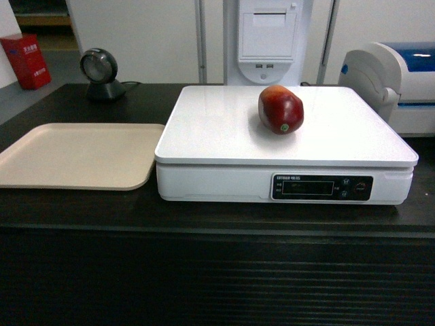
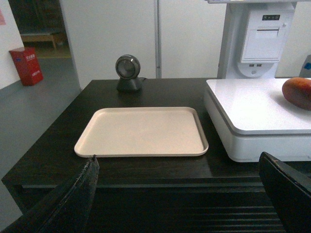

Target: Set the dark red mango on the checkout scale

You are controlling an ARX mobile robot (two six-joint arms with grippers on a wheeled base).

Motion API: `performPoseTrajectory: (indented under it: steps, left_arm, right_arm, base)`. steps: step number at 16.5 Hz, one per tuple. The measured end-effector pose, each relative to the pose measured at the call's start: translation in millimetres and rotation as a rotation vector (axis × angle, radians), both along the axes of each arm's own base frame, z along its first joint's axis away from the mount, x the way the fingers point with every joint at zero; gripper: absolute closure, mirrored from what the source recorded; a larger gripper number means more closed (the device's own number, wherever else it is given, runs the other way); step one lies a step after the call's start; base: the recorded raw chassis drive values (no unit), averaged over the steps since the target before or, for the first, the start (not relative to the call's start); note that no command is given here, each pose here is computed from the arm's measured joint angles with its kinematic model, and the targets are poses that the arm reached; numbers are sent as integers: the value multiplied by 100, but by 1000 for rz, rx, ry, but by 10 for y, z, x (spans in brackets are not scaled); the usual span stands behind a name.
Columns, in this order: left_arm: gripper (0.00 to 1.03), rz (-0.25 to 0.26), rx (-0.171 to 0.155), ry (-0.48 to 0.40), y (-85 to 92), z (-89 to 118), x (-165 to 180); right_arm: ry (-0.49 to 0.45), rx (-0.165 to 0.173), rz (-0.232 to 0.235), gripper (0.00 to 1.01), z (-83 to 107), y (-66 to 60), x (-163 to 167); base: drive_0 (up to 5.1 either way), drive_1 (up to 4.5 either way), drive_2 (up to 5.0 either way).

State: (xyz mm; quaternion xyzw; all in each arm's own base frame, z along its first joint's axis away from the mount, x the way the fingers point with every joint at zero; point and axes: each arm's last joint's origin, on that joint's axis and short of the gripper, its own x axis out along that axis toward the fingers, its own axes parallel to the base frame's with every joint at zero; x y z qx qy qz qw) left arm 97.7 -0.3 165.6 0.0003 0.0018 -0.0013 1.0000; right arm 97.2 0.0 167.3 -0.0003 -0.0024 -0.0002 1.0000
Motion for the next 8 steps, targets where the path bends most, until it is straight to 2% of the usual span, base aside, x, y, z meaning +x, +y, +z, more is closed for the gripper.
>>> performPoseTrajectory:
  steps: [8]
  left_arm:
    - [5,0,0,0,0,0,0]
  right_arm:
    - [0,0,0,3,0,0,0]
  base:
    - [0,0,0]
